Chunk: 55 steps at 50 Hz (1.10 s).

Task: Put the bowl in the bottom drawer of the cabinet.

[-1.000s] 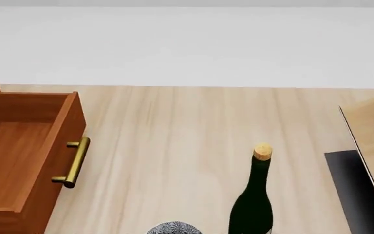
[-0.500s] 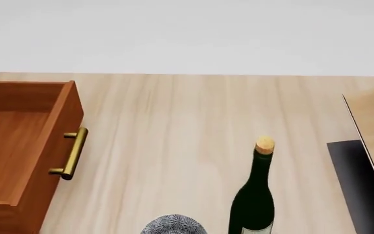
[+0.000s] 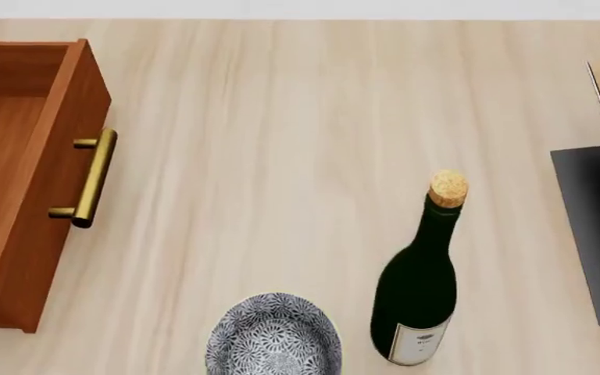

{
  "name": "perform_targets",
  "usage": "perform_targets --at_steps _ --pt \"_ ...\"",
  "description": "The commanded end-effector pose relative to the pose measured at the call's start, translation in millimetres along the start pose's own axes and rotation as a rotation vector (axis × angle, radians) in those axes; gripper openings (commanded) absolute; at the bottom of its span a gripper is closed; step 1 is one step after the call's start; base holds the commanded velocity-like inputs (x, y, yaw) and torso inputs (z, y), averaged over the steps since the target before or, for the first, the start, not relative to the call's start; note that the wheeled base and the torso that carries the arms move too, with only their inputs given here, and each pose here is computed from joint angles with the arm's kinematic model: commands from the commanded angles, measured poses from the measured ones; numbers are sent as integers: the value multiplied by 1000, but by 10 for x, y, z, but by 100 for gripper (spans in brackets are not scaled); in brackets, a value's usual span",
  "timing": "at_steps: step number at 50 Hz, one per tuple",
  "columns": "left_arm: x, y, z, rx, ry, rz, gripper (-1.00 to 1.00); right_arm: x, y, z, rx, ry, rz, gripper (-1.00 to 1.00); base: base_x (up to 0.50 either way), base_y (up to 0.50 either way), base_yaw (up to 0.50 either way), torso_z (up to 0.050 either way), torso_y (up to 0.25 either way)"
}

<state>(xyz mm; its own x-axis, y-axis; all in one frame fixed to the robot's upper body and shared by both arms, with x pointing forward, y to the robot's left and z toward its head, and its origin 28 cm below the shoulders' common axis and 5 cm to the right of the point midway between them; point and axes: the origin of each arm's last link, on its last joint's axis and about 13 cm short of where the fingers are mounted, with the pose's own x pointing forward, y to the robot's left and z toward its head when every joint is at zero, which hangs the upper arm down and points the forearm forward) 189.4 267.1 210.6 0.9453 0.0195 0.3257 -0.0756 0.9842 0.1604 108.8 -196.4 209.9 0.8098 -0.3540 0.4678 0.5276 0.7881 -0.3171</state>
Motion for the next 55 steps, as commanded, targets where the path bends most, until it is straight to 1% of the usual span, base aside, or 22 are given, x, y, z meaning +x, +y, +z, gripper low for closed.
perform_targets --at_steps 1,8,10,11,12,13,14,16,18,19,22,24,26,29,30,35,36,40,47,55 --pt "-28 -3 -5 8 4 -6 100 -12 -35 -13 -2 -2 -3 100 0 0 0 0 -250" --pt "-37 -5 -2 12 7 -5 100 -22 -71 -22 -1 -3 -6 100 0 0 0 0 -250" --pt "-34 -1 -7 -6 20 6 100 -22 -88 -22 0 -6 -9 100 0 0 0 0 -250" --pt "-34 0 -16 5 26 2 100 -22 -92 -22 0 -6 -11 100 0 0 0 0 -250" --pt "-38 -8 -47 30 60 17 100 -22 -96 -21 1 -6 -13 100 0 0 0 0 -47" --pt "-36 -14 -60 14 83 1 100 -22 -97 -21 1 -5 -14 100 0 0 0 0 0" --pt "-38 -22 -65 31 76 0 100 -22 -97 -21 1 -6 -15 100 0 0 0 0 0" --pt "-53 -37 -51 25 70 -2 100 -23 -93 -22 0 -7 -16 100 0 0 0 0 0" --pt "-79 -68 -40 -3 93 -37 100 -27 -89 -25 -1 -7 -16 100 0 0 0 0 0" --pt "-89 -82 -39 -2 99 -48 100 -28 -84 -26 -1 -6 -15 100 0 0 0 0 0" --pt "-138 -157 -51 -54 154 -123 100 -24 -73 -24 -1 -4 -14 100 0 0 0 0 0" --pt "-189 -225 -72 -101 239 -186 100 -25 -70 -22 2 -6 -12 100 0 0 0 0 0" --pt "-234 -286 -88 -128 302 -234 100 -34 -63 -18 18 -5 -3 100 0 0 0 0 0" --pt "-305 -363 -63 -145 341 -303 100 -33 -50 -20 14 -5 -2 100 0 0 0 0 0" --pt "-335 -390 -57 -135 370 -328 100 -32 -47 -18 15 -4 0 100 0 0 0 0 0" --pt "-445 -488 -34 -131 441 -402 100 -39 -31 -22 14 -3 1 100 0 0 0 0 0" --pt "-466 -503 -28 -139 456 -417 100 -42 -23 -24 14 -2 1 100 0 0 0 0 0" --pt "-562 -563 -19 -117 466 -481 100 -45 -6 -23 17 0 1 100 0 0 0 0 0" --pt "-681 -623 -24 -96 495 -544 100 -43 41 -12 20 0 4 100 0 0 0 0 0" --pt "-711 -659 43 -93 476 -580 100 -37 82 -1 17 -3 7 100 0 0 0 0 0"
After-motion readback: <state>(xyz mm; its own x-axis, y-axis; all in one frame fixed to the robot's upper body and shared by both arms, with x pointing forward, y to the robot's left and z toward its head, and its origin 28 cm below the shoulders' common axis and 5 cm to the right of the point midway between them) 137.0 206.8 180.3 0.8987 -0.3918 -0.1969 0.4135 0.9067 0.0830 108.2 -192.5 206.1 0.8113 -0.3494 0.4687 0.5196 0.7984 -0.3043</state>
